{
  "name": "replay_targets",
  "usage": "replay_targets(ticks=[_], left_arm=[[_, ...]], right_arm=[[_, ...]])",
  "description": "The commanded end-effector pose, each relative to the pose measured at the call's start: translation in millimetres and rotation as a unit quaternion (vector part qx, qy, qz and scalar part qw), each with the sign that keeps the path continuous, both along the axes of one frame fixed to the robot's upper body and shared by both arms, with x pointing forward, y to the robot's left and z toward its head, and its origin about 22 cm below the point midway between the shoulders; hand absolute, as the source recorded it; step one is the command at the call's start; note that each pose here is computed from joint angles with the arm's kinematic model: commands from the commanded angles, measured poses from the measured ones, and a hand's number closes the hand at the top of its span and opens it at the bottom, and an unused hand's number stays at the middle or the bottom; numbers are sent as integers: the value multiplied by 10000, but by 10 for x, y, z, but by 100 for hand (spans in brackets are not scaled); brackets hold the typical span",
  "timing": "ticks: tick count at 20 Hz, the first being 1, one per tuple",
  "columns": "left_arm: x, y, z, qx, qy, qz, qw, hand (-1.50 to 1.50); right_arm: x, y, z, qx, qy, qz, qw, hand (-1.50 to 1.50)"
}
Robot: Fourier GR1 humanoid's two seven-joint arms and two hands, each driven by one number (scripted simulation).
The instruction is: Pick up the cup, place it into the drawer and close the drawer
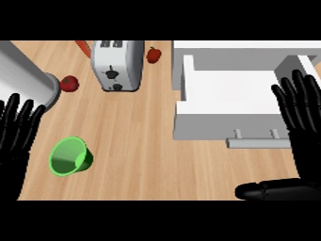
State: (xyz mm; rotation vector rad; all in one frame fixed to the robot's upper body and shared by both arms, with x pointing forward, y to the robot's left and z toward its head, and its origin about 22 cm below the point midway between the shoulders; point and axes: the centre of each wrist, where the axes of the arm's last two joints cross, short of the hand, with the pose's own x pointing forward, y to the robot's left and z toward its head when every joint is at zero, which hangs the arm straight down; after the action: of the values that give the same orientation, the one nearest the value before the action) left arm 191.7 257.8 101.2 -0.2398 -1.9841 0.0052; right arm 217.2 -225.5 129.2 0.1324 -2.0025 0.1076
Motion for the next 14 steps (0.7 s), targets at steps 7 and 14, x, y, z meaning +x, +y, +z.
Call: replay_targets(ticks=[7,14], left_arm=[[160,80,-36,-4,253,197,9995,-150],[-16,119,-199,78,448,329,9984,-150]], right_arm=[[-18,-80,137,131,28,32,9999,-150],[78,-12,-81,-36,-40,45,10000,-150]])
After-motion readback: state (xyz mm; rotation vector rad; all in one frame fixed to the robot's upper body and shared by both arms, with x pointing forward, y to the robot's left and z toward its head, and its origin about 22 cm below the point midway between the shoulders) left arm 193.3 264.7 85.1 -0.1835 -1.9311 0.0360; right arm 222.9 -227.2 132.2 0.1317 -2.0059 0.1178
